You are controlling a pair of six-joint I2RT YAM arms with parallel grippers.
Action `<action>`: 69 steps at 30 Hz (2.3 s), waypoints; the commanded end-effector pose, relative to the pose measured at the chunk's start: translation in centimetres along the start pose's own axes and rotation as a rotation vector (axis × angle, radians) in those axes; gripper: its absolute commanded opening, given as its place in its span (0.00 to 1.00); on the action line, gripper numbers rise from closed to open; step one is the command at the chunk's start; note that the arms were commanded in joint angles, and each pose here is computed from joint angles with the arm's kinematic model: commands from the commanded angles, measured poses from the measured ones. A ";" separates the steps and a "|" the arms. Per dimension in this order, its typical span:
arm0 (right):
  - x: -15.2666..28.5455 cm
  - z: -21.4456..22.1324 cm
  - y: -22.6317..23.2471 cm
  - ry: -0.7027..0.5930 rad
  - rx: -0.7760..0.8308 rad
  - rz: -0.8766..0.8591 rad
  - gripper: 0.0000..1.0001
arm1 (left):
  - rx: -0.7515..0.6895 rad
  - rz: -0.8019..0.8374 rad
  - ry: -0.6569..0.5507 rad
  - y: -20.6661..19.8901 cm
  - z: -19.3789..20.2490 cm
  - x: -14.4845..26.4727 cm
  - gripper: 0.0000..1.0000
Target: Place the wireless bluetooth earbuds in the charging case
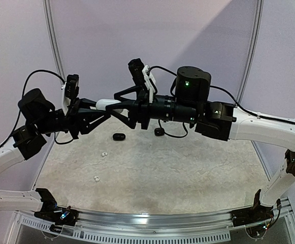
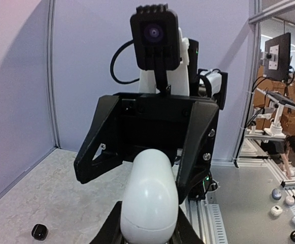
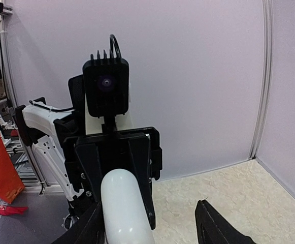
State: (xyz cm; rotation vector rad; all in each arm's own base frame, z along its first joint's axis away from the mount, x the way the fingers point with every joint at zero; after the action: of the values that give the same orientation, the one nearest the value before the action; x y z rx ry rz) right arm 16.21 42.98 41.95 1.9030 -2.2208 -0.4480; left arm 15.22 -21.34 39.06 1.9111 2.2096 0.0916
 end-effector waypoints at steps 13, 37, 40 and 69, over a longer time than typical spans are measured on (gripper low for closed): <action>-0.5 0.3 -2.5 0.114 -0.003 0.190 0.56 | -0.341 0.121 0.221 -1.8 2.1 1.5 0.00; -2.2 -1.5 -4.7 0.127 -0.136 0.114 0.64 | 0.156 -0.194 0.456 1.3 8.7 2.4 0.00; -2.0 -3.1 -5.2 0.078 -0.160 0.095 0.63 | 0.175 -0.276 0.511 2.0 9.9 3.0 0.00; -14.9 20.4 -22.9 0.299 -0.363 0.637 0.62 | -0.017 -1.060 0.705 7.6 9.3 11.6 0.00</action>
State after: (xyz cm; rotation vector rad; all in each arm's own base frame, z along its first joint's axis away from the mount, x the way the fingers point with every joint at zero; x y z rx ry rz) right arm 35.14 54.68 18.55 0.9557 -2.1462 -0.4807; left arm 22.80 -10.13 28.87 0.5520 3.3590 0.6078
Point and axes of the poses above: each gripper's point midway between its finger pads, its own x axis back along the fingers, its own y axis along the line the jaws close on, z = x × y, the point moved 7 cm from there along x, back along the fingers, and after that the axes turned 15 degrees about -x, right-handed, at the moved point
